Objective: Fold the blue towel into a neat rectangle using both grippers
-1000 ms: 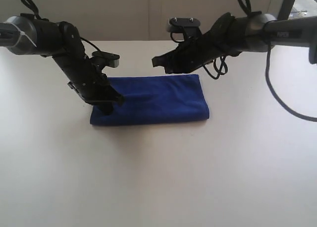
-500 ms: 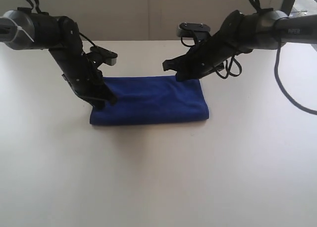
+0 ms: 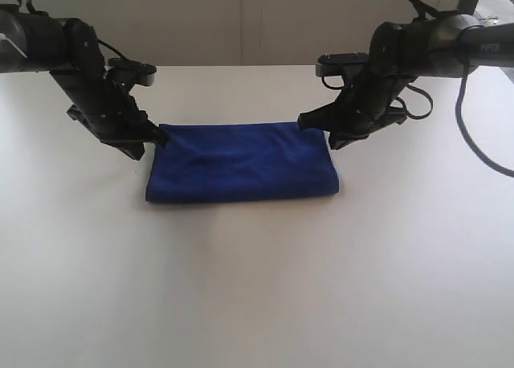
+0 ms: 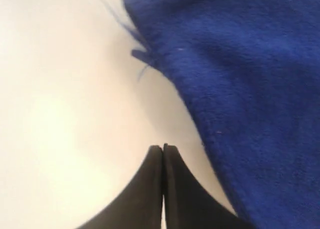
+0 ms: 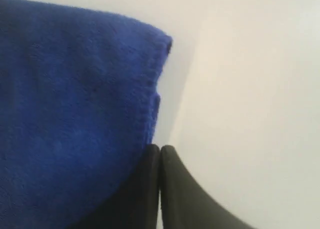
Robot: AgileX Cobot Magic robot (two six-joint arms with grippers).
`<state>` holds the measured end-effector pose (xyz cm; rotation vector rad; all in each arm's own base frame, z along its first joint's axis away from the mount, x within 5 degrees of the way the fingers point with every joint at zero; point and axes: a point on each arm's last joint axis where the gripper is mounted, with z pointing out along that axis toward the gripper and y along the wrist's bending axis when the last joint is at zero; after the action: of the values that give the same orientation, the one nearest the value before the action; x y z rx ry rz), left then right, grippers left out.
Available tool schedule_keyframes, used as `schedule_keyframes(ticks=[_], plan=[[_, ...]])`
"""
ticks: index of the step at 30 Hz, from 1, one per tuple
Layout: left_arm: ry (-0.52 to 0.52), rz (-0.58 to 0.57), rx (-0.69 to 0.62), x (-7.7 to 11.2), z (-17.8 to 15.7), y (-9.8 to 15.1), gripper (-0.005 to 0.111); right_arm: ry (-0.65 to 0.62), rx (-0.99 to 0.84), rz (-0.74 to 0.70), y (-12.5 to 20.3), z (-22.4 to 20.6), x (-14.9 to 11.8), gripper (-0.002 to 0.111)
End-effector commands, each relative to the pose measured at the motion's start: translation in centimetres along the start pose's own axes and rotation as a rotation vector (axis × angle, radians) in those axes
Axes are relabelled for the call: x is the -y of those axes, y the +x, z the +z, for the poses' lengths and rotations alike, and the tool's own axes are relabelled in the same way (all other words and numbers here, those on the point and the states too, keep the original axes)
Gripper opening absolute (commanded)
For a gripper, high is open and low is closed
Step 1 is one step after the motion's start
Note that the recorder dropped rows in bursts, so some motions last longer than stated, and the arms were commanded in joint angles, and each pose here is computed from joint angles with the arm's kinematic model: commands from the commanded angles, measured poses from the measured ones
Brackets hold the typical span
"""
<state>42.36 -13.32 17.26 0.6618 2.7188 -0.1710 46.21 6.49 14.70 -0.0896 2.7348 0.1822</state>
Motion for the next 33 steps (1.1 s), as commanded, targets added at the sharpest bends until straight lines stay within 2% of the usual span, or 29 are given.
schedule_keyframes(ticks=[1,7,10,13,21,26,33], plan=[[-0.006,-0.093,-0.008,-1.2,-0.1,0.2,0.000,0.021,-0.075,0.012,0.8,0.5,0.5,0.000],[0.056,-0.144,-0.065,-0.7,1.8,0.8,0.000,0.052,-0.194,0.028,2.0,0.6,0.8,0.000],[0.055,-0.144,-0.060,-0.8,1.8,0.8,0.000,0.045,-0.256,0.034,2.5,0.5,0.6,0.000],[0.054,-0.144,-0.056,-0.8,1.8,0.8,0.000,-0.017,-0.310,0.029,3.0,0.4,-0.1,0.000],[0.053,-0.141,-0.052,-0.8,1.8,0.7,0.000,-0.032,-0.393,-0.005,3.7,0.2,-0.1,0.000],[0.053,-0.141,-0.052,-0.8,1.8,0.7,0.000,-0.120,-0.400,-0.019,3.8,0.1,-0.9,0.000],[0.053,-0.141,-0.052,-0.8,1.8,0.7,0.000,-0.133,-0.408,-0.037,3.8,0.0,-1.0,0.000]])
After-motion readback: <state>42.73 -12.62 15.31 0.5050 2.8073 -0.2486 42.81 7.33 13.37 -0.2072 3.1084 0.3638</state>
